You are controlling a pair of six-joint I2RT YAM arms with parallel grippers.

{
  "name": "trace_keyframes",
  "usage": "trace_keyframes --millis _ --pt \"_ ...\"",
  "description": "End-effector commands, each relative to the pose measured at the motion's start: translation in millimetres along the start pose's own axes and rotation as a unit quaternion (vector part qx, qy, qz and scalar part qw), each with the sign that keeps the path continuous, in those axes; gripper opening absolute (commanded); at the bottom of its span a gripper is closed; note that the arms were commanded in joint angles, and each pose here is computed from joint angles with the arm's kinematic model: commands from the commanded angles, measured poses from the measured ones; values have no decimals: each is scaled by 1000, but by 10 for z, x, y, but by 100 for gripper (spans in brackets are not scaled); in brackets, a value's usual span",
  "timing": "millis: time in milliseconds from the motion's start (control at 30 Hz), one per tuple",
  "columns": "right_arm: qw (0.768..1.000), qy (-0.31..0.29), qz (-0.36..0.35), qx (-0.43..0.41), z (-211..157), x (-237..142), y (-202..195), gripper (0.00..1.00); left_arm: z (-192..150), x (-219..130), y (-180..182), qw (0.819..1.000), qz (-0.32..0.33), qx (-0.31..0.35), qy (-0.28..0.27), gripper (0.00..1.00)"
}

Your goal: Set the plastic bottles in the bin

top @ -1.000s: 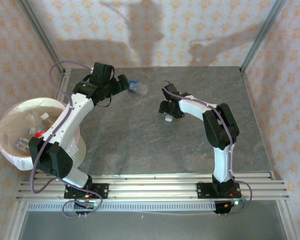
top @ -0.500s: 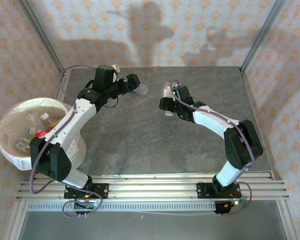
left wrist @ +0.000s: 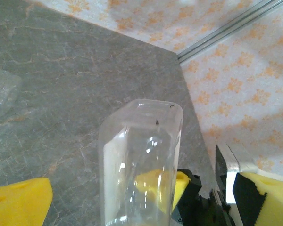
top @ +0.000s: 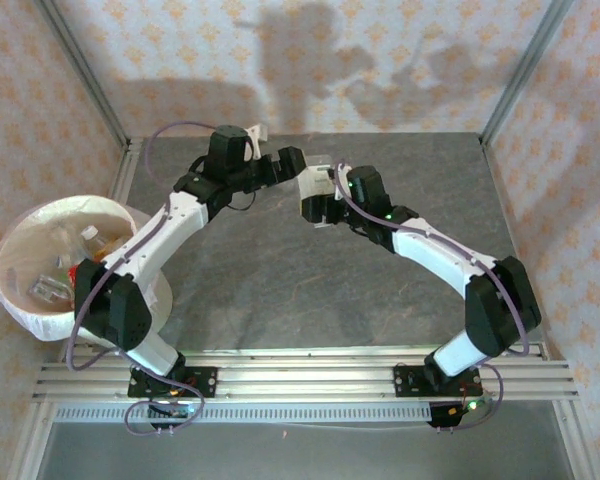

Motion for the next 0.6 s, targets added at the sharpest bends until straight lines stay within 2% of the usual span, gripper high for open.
trace_keyframes --millis 0,167,300,433,567 --pt "998 -39 27 -35 219 -90 134 36 -12 66 -52 1000 -9 8 9 100" --pt "997 -58 40 -37 320 -126 197 36 -42 190 -28 1000 8 3 0 97" --pt "995 -68 60 -41 399 -168 275 36 -41 305 -51 1000 -14 -19 6 95" --pt "994 -72 66 -38 439 -168 294 36 -81 398 -139 997 -54 -38 28 83" --pt "994 -73 76 -37 468 -142 316 37 -108 401 -100 997 -54 -49 23 71"
Point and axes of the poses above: each hand's point on the last joint's axis, 136 mm out from that joint toward the fingers, its own x axis out along the fingers, its own y axis along the line the jaws close on, z = x × y, the point moved 4 cm from there along -x, back along the fingers, and after that the axes turned 15 degrees about -x, right-handed, at the moved point
